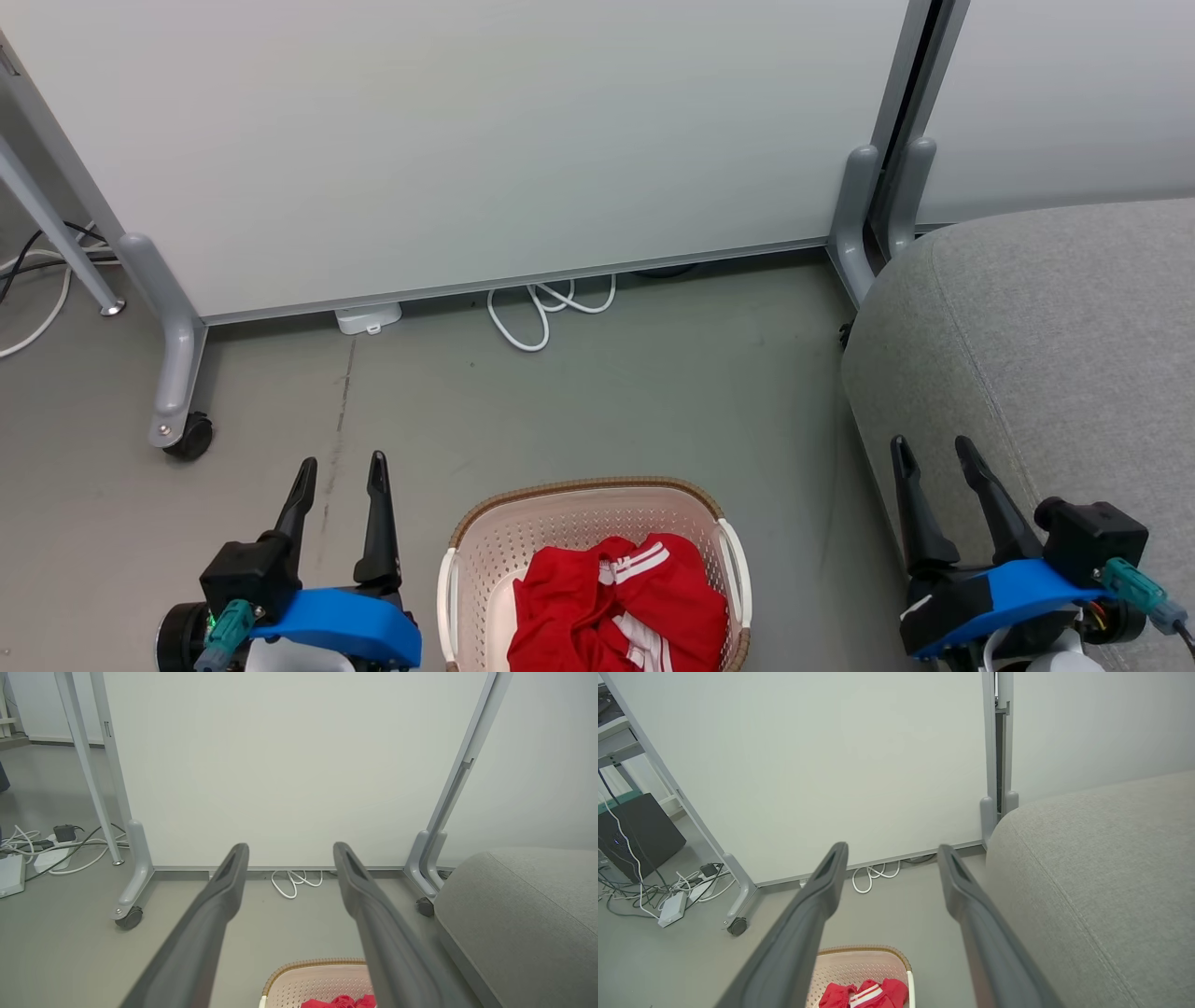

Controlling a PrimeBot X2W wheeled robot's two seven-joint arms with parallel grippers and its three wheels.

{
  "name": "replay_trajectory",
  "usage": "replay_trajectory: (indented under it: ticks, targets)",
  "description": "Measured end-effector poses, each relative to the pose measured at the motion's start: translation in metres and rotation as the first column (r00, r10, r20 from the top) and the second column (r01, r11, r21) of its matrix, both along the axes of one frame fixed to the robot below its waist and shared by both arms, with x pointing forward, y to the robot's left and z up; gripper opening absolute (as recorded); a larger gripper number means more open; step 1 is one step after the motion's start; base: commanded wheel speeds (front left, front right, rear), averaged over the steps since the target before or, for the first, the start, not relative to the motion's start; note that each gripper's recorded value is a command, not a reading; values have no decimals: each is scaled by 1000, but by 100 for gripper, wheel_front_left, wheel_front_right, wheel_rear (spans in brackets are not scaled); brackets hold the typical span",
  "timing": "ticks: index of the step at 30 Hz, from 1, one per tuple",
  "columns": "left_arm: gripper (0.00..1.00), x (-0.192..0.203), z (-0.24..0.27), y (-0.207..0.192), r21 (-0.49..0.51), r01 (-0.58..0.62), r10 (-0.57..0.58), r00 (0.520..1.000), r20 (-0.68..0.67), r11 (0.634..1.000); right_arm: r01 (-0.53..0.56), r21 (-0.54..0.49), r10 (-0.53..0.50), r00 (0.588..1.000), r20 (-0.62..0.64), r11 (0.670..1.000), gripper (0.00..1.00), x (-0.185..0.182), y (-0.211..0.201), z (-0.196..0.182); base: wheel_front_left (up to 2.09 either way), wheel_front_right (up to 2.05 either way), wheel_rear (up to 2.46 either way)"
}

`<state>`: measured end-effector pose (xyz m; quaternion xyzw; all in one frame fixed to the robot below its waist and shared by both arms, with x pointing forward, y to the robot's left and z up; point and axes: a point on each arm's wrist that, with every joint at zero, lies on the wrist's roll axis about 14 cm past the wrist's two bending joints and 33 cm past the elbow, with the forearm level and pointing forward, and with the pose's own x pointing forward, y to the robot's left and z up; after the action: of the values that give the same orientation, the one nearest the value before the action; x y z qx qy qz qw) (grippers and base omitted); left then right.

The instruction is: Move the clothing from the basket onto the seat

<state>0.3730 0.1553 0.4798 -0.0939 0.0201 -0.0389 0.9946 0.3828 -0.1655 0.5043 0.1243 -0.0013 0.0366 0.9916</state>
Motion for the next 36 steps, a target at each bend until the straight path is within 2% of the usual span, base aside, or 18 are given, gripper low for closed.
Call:
replay_trajectory:
  ticks: [23, 36]
  targets:
    - [100, 0, 3, -5, 63, 18, -21, 999, 40, 998, -18, -144, 23, 999, 37, 989, 100, 0, 4, 3, 0, 0, 0]
    - [100, 1, 3, -5, 66, 13, -16, 999, 42, 998, -18, -143, 24, 999, 41, 989, 100, 1, 5, 3, 0, 0, 0]
